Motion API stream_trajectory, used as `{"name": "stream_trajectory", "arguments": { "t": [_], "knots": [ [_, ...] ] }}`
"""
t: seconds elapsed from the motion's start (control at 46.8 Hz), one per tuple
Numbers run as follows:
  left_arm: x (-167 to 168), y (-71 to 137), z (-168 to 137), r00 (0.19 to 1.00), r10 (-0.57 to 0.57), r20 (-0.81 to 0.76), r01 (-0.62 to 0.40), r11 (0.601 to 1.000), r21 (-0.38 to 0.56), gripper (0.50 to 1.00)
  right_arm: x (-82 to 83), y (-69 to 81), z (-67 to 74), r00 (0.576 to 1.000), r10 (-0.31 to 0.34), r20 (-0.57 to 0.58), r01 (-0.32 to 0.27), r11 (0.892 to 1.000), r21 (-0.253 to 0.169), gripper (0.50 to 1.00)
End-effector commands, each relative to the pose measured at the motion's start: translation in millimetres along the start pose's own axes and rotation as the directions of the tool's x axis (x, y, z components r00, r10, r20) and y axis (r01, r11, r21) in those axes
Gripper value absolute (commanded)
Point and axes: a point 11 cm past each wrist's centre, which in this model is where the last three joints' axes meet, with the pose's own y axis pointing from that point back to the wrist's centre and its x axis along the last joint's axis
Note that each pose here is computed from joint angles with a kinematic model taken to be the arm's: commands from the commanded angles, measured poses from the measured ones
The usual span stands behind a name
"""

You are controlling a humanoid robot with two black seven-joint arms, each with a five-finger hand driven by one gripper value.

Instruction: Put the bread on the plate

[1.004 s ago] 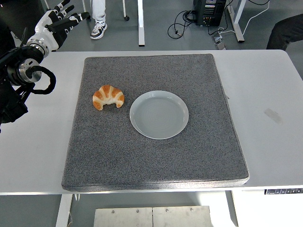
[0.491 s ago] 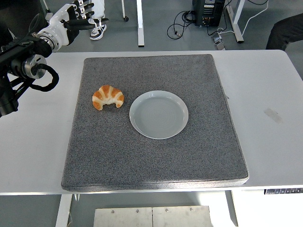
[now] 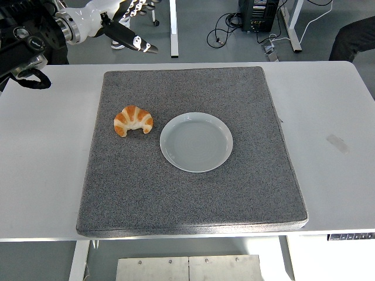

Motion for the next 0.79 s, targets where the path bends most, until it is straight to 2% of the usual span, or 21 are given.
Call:
{"name": "stream_trajectory", "arguments": {
  "t": [0.0,0.128,0.235,0.342,0.427,0.556,0.684,0.769],
  "knots": [
    [-5,2,-5,0.989,-0.041,0.145,0.037,0.999,0.033,0.987,0.0,0.0,-0.1,1.0,0.0,0.0,0.0,1.0,0.0,1.0],
    [-9,6,-5,0.95,-0.119,0.289,0.103,0.992,0.068,0.987,0.7,0.0,0.0,1.0,0.003,-0.001,-0.003,1.0,0.0,1.0],
    [-15,9,-7,0.939,-0.198,0.283,0.181,0.98,0.083,0.987,0.0,0.0,-0.2,1.0,0.0,0.0,0.0,1.0,0.001,1.0],
    [-34,9,-1,0.928,-0.238,0.287,0.242,0.97,0.024,0.987,0.0,0.0,-0.1,1.0,0.0,0.0,0.0,1.0,0.0,1.0],
    [-50,11,-13,0.915,-0.273,0.296,0.273,0.961,0.042,0.986,0.0,0.0,-0.1,1.0,0.0,0.0,0.0,1.0,0.0,1.0],
    [-55,13,-36,0.898,-0.263,0.352,0.24,0.965,0.109,0.983,0.0,0.0,-0.2,1.0,0.0,0.0,0.0,1.0,0.001,1.0],
    [-43,21,-82,0.891,-0.263,0.37,0.156,0.943,0.294,0.984,0.0,0.0,0.0,1.0,0.0,0.0,0.0,1.0,0.0,1.0],
    [-56,19,-92,0.903,-0.26,0.342,0.154,0.939,0.309,0.984,0.0,0.0,-0.1,1.0,0.0,0.0,0.0,1.0,0.0,1.0]
  ]
}}
